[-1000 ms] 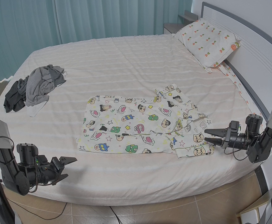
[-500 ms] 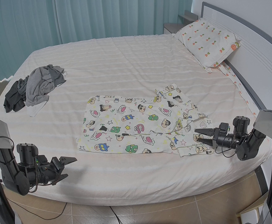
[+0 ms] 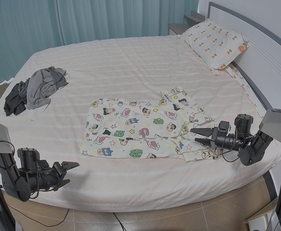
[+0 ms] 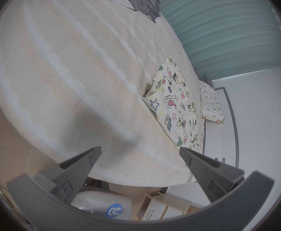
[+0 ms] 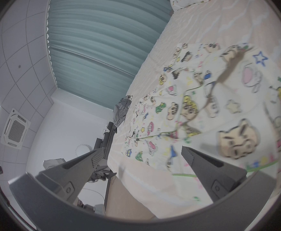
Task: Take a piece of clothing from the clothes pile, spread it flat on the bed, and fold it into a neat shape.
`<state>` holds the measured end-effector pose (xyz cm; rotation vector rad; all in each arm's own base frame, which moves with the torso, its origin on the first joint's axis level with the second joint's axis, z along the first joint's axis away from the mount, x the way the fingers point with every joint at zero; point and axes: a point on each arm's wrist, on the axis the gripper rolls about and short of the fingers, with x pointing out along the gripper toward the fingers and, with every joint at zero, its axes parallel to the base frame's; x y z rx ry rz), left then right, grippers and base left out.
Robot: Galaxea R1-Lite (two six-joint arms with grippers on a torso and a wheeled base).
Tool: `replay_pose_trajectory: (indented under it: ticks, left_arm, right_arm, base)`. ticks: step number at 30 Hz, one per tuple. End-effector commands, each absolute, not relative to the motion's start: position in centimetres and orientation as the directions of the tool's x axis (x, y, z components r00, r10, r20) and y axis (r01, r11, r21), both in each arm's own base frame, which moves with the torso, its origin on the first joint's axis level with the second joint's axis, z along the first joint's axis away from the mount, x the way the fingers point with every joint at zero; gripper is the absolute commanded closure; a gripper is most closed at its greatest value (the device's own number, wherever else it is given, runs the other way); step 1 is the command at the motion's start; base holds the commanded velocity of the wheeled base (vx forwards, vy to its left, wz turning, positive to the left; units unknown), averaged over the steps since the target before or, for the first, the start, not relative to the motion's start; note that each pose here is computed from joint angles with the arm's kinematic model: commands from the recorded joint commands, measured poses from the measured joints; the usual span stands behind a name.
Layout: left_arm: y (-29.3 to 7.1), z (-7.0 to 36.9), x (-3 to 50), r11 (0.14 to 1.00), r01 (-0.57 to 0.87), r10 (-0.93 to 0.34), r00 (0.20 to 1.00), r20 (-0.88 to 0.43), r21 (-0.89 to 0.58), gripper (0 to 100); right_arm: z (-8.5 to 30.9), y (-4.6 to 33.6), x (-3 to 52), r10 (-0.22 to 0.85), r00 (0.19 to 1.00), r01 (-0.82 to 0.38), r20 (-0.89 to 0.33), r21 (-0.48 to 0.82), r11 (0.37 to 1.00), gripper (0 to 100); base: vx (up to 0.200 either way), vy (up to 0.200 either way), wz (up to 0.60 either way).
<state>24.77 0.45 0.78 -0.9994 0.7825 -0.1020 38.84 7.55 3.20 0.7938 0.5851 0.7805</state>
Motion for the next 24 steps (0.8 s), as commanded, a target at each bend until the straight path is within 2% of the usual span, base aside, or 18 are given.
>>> replay_pose_trajectory:
  ticks: [1, 5, 10, 24]
  left_arm:
    - [0.4, 0.8, 24.8, 0.56, -0.264, -0.418, 0.729, -0.543, -0.785, 0]
    - [0.4, 0.7, 24.8, 0.56, -0.265, -0.418, 0.728, -0.544, -0.785, 0]
    - [0.4, 0.7, 24.8, 0.559, -0.265, -0.419, 0.727, -0.544, -0.786, 0]
    - [0.4, 0.7, 24.8, 0.561, -0.264, -0.418, 0.728, -0.544, -0.785, 0]
  right_arm:
    - [4.4, 13.9, 38.5, 0.788, 0.594, -0.374, -0.161, 0.812, 0.448, 0]
    - [2.8, 15.3, 39.4, 0.729, 0.644, -0.289, -0.232, 0.809, 0.512, 0]
    - [1.9, 16.1, 39.7, 0.667, 0.691, -0.224, -0.279, 0.795, 0.564, 0]
    - [1.4, 18.0, 38.8, 0.626, 0.703, -0.173, -0.337, 0.773, 0.61, 0]
  base:
    - [0.0, 0.0, 0.0]
    - [0.0, 0.0, 0.0]
    - [0.0, 0.0, 0.0]
    - [0.0, 0.0, 0.0]
